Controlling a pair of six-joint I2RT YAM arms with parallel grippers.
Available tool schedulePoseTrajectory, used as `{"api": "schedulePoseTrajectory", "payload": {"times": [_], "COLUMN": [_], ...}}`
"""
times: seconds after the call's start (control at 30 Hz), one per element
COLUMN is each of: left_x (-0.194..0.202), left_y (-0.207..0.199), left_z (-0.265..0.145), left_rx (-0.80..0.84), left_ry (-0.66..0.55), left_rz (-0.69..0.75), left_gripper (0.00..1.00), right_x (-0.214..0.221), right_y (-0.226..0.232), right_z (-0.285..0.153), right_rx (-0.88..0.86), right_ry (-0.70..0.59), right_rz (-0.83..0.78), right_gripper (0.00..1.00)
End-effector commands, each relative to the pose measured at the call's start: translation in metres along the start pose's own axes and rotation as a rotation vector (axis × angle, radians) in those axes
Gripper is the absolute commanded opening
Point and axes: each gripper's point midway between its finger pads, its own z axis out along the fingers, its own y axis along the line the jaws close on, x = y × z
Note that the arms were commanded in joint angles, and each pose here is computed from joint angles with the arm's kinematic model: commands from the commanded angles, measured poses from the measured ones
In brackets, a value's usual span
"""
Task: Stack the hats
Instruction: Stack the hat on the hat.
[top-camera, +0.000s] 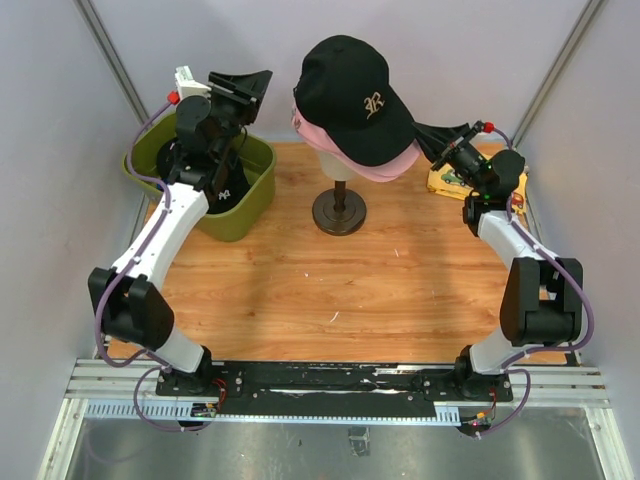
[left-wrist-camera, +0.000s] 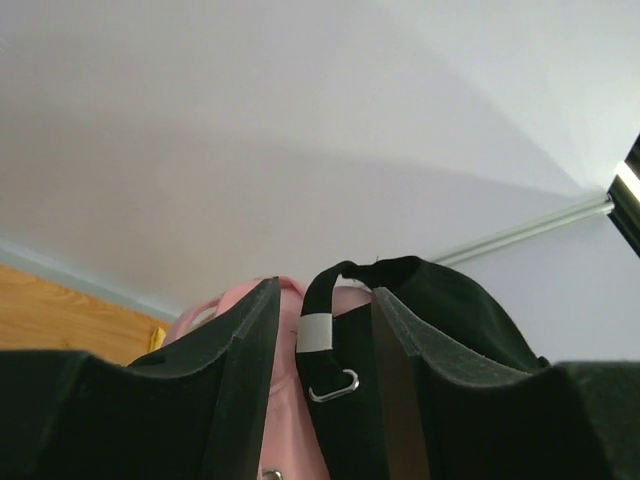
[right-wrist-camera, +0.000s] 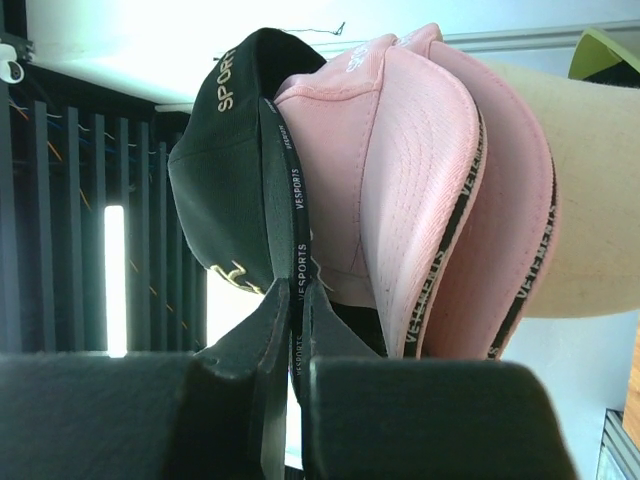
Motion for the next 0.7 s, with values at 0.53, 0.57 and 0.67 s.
{"api": "schedulePoseTrajectory", "payload": {"times": [0.53, 0.57, 0.67], "left_x": [0.044, 0.046, 0.049], "left_y": [-0.015, -0.015, -0.016], "left_z": [0.028, 0.028, 0.027], "left_rx": [0.241, 0.246, 0.261], "left_ry": [0.301, 0.312, 0.339], "left_rz": [0.013, 0.015, 0.022], "left_gripper": [0.54, 0.54, 0.51], "right_x": [-0.005, -0.006, -0.006], "right_y": [-0.009, -0.009, -0.01], "right_z": [0.014, 0.014, 0.015], "right_rx": [0.082, 0.083, 0.085], "right_ry": [0.062, 0.062, 0.061], "right_rz": [-0.064, -0.063, -0.063], "right_gripper": [0.01, 0.01, 0.01]}}
